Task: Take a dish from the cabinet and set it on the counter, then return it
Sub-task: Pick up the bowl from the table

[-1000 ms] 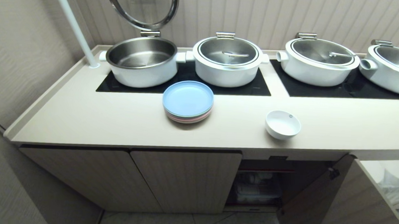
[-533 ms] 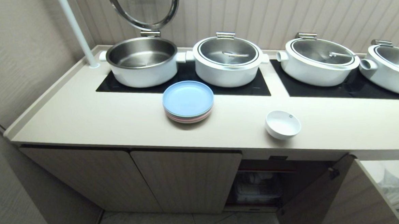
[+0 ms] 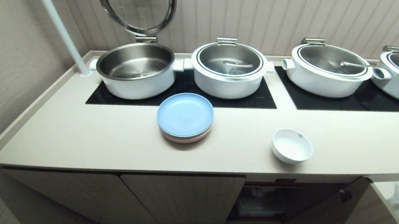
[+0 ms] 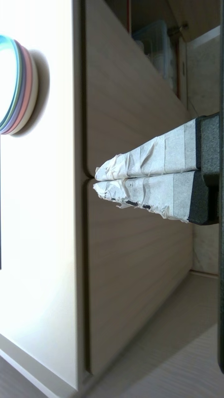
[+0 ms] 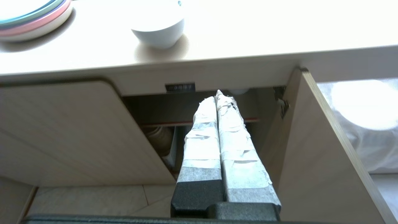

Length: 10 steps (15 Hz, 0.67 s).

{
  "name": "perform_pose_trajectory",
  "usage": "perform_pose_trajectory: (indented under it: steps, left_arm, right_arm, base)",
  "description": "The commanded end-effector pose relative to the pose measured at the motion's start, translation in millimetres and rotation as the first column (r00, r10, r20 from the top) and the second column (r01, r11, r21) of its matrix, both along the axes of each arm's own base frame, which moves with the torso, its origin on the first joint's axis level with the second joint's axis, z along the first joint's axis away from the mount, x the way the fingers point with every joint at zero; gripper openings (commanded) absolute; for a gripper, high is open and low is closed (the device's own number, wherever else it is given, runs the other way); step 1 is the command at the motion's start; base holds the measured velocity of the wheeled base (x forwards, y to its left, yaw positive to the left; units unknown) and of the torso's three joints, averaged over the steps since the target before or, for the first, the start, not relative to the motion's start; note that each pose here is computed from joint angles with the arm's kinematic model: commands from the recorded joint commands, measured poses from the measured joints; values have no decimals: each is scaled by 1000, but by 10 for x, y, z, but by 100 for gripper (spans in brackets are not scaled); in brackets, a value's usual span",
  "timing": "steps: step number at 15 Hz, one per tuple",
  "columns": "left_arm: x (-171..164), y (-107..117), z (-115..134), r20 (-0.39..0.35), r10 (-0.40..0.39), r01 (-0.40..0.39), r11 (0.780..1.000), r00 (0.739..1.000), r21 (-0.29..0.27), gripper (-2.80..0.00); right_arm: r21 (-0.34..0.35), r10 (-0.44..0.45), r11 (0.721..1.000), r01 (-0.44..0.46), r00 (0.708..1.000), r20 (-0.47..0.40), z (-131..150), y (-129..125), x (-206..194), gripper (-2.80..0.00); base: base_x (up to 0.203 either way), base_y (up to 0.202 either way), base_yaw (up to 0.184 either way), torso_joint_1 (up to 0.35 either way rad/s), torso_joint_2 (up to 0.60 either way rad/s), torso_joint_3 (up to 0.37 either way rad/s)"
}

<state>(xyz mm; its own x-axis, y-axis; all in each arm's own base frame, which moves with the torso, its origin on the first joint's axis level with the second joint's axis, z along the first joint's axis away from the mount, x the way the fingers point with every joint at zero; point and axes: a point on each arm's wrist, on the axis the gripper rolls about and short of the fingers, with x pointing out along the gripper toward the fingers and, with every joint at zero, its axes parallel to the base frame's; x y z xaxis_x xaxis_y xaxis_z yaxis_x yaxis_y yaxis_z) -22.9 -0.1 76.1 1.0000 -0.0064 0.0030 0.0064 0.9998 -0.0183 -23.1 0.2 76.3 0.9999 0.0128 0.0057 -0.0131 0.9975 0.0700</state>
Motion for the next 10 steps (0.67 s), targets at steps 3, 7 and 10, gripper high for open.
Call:
perform_pose_trajectory:
  steps: [3,7,10]
  left_arm:
    - [0,0,0,0,0,0,1000,1000,-2,-280]
    - [0,0,0,0,0,0,1000,1000,-2,-280]
    - [0,0,0,0,1,-1,1000,1000,-2,-280]
  right_arm:
    - [-1,1,1000,-1,1000,-1,-1,0,1,-280]
    - [-1,1,1000,-1,1000,-1,0,0,1,-280]
    - [-1,1,1000,-1,1000,-1,-1,0,1,-280]
  base:
    - [78,0,2,9,1,-1]
    - [0,0,0,0,0,0]
    - [0,0,0,0,0,0]
